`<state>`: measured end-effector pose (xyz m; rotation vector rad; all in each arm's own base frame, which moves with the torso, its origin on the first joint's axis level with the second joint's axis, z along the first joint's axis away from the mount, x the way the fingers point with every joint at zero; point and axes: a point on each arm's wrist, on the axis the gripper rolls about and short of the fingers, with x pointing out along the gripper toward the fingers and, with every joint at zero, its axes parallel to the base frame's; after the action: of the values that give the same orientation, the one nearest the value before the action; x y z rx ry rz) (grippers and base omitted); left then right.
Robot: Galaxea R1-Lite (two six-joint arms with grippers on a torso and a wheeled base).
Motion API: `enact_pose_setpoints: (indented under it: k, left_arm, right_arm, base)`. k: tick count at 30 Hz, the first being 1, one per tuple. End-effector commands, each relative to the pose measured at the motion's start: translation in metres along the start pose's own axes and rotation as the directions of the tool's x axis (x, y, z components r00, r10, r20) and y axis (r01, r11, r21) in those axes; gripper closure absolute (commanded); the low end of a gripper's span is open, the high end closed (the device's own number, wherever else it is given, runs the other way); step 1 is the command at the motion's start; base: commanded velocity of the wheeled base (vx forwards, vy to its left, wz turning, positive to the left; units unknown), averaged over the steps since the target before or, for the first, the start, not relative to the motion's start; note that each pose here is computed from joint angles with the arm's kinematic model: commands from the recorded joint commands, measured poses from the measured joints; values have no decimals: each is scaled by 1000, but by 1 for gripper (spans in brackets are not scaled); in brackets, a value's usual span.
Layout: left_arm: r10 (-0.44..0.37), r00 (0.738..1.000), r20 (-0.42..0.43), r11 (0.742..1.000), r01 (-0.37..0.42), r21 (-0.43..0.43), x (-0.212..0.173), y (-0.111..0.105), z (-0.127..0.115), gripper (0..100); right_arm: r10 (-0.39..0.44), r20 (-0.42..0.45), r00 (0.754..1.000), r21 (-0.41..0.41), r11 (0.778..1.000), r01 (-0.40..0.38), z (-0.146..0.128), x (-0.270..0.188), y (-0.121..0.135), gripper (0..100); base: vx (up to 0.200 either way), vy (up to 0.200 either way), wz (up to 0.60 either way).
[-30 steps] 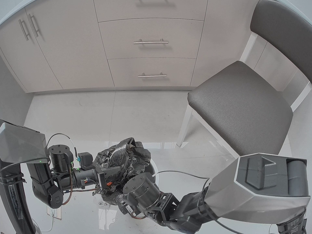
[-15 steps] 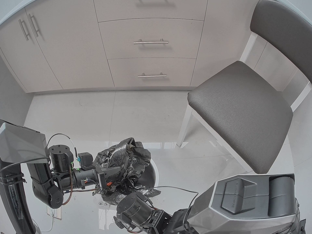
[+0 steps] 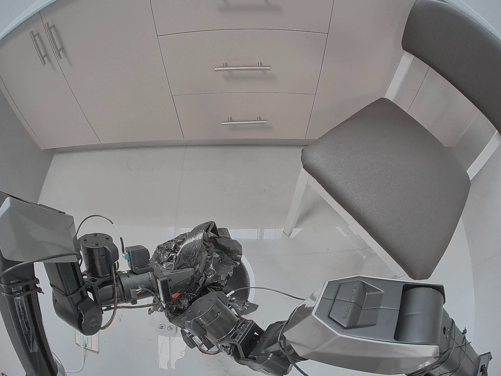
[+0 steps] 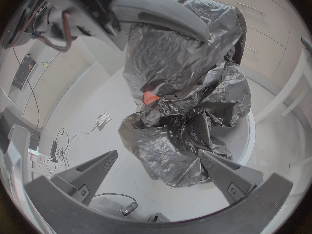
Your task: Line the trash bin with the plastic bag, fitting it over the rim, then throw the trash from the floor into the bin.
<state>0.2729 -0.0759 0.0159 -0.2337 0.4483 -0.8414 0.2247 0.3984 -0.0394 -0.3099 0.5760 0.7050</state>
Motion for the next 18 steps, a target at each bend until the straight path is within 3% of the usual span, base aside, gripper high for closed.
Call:
enact_pose_setpoints:
  k: [1, 11, 17, 18]
  left_arm:
    - [0, 1000, -2, 1000, 0, -2, 0, 0, -1, 100]
    - [1, 1000, -3, 1000, -1, -3, 1, 1, -1, 100]
    - [1, 1000, -3, 1000, -1, -3, 1, 1, -1, 100]
    - [1, 1000, -3, 1000, -1, -3, 1, 1, -1, 100]
  right_arm:
    - [-30, -17, 999, 16, 999, 30, -7, 14, -14, 0]
    - [-85, 12, 996, 40, 996, 85, 2, 34, -43, 0]
    - [-90, -7, 996, 38, 995, 90, 2, 42, -44, 0]
    - [-90, 0, 996, 41, 995, 90, 5, 44, -45, 100]
  base:
    - [0, 0, 0]
    - [0, 0, 0]
    - [0, 0, 0]
    - [0, 0, 0]
